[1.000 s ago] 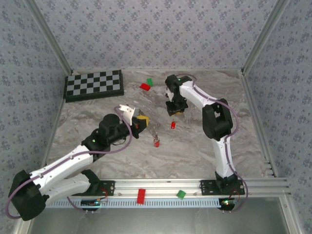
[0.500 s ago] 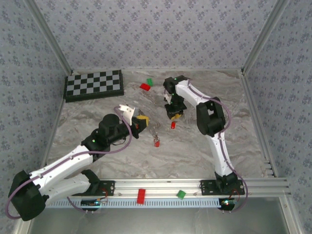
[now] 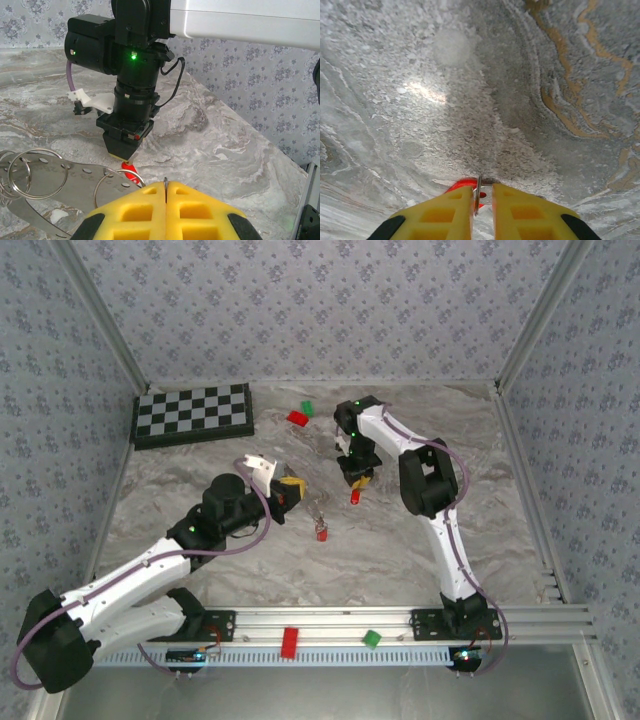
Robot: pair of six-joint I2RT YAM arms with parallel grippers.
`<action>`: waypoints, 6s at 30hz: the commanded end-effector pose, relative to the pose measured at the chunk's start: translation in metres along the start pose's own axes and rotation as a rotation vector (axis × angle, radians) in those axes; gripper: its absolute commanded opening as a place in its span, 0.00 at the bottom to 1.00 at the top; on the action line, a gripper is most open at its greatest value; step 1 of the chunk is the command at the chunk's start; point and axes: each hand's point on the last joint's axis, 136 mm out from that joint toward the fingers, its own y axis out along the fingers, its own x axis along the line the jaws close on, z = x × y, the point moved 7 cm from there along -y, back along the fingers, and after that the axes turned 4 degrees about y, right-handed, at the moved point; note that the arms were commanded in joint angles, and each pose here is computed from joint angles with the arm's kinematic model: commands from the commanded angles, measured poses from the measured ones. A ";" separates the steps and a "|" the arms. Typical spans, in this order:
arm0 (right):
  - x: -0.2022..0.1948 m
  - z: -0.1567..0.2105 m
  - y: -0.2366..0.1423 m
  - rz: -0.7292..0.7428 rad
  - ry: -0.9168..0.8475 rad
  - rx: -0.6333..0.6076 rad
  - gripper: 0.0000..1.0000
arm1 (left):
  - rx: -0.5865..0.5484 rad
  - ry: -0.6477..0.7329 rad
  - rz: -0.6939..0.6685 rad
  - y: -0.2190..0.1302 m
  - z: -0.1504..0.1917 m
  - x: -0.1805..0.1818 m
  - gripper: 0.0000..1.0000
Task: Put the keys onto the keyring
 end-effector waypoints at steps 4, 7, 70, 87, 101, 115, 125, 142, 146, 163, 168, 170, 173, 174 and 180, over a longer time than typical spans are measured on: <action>0.002 0.000 0.005 -0.016 -0.011 0.035 0.13 | -0.067 0.008 0.033 -0.004 -0.014 -0.007 0.00; 0.003 0.000 0.006 -0.016 -0.015 0.040 0.03 | -0.068 0.008 0.033 -0.004 -0.014 -0.007 0.00; 0.026 0.063 0.055 0.087 0.236 -1.272 0.00 | -0.039 -0.001 0.022 0.006 -0.007 -0.003 0.00; 0.029 0.073 -0.016 0.040 0.192 -1.077 0.50 | -0.041 0.002 0.024 0.004 -0.008 -0.004 0.00; 0.015 0.038 -0.050 -0.152 0.158 -0.499 0.34 | -0.051 0.004 0.021 0.002 -0.010 -0.004 0.00; 0.002 0.021 -0.028 -0.187 0.163 -0.177 0.32 | -0.052 0.006 0.023 0.001 -0.010 -0.005 0.00; -0.005 0.005 -0.015 -0.218 0.155 -0.051 0.29 | -0.056 0.006 0.025 0.000 -0.011 -0.005 0.00; -0.005 -0.003 0.001 -0.230 0.141 0.009 0.27 | -0.051 0.005 0.025 0.001 -0.010 -0.005 0.00; -0.006 -0.005 0.001 -0.233 0.147 0.007 0.26 | -0.050 0.005 0.025 0.001 -0.010 -0.005 0.00; -0.003 -0.008 0.008 -0.237 0.127 0.036 0.20 | -0.051 0.004 0.028 0.001 -0.010 -0.005 0.00; -0.003 -0.006 0.010 -0.229 0.119 0.050 0.16 | -0.050 0.004 0.028 0.001 -0.010 -0.005 0.00; -0.003 -0.006 0.010 -0.226 0.118 0.050 0.16 | -0.051 0.005 0.028 0.001 -0.010 -0.005 0.00; -0.002 -0.006 0.011 -0.219 0.111 0.051 0.16 | -0.051 0.003 0.027 0.001 -0.010 -0.005 0.00; -0.002 -0.005 0.011 -0.218 0.111 0.053 0.14 | -0.050 0.003 0.029 0.001 -0.010 -0.005 0.00; -0.001 -0.008 0.010 -0.225 0.115 0.037 0.00 | -0.051 0.004 0.028 0.001 -0.010 -0.005 0.00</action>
